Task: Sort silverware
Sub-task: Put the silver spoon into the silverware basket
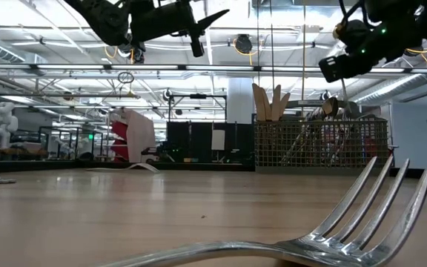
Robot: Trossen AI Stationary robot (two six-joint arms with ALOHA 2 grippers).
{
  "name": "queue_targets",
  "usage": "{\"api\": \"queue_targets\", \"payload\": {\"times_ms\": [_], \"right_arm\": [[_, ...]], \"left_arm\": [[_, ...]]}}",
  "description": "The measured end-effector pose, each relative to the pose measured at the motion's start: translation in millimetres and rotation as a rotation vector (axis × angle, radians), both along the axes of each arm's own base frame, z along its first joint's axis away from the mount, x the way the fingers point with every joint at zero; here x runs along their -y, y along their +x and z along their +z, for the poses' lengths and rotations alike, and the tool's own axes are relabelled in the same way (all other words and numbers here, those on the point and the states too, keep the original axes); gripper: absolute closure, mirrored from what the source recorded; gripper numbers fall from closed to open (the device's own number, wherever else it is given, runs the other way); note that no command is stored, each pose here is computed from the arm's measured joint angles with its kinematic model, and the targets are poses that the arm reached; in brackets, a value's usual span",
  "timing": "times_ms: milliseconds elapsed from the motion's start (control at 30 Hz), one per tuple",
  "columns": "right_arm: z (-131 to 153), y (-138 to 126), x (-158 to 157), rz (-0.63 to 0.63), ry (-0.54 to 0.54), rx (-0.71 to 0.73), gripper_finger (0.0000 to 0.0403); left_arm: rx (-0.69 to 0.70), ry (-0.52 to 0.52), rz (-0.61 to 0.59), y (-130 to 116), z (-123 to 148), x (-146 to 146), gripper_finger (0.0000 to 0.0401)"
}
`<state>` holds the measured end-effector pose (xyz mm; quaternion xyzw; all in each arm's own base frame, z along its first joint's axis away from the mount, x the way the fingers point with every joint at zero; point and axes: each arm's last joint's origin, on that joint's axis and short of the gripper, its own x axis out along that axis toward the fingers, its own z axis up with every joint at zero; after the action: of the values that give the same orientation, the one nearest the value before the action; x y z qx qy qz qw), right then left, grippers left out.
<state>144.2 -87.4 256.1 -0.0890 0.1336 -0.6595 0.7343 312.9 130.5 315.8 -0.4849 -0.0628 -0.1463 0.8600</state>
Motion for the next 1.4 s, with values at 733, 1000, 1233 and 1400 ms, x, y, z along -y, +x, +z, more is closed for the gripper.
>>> {"api": "queue_targets", "payload": {"times_ms": [733,1000,1233,1400], "right_arm": [[-30.4,-5.6,28.6,-0.035,0.084,0.137,0.0388],[-33.2,-6.3,28.1,-0.039,0.103,0.127,0.0338],[-41.0,-6.9,24.6,-0.045,0.16,0.131,0.0292],[-44.5,-3.4,19.1,0.014,0.2,0.121,0.0266]], "left_arm": [[0.0,-0.002,0.028,-4.4,0.0,-9.8,0.0246],[0.004,0.016,0.041,-4.3,0.0,-10.1,0.0246],[0.004,0.014,0.044,-4.6,0.1,-10.6,0.0246],[-0.003,0.028,0.016,-7.8,-0.3,-15.9,0.0246]]}}
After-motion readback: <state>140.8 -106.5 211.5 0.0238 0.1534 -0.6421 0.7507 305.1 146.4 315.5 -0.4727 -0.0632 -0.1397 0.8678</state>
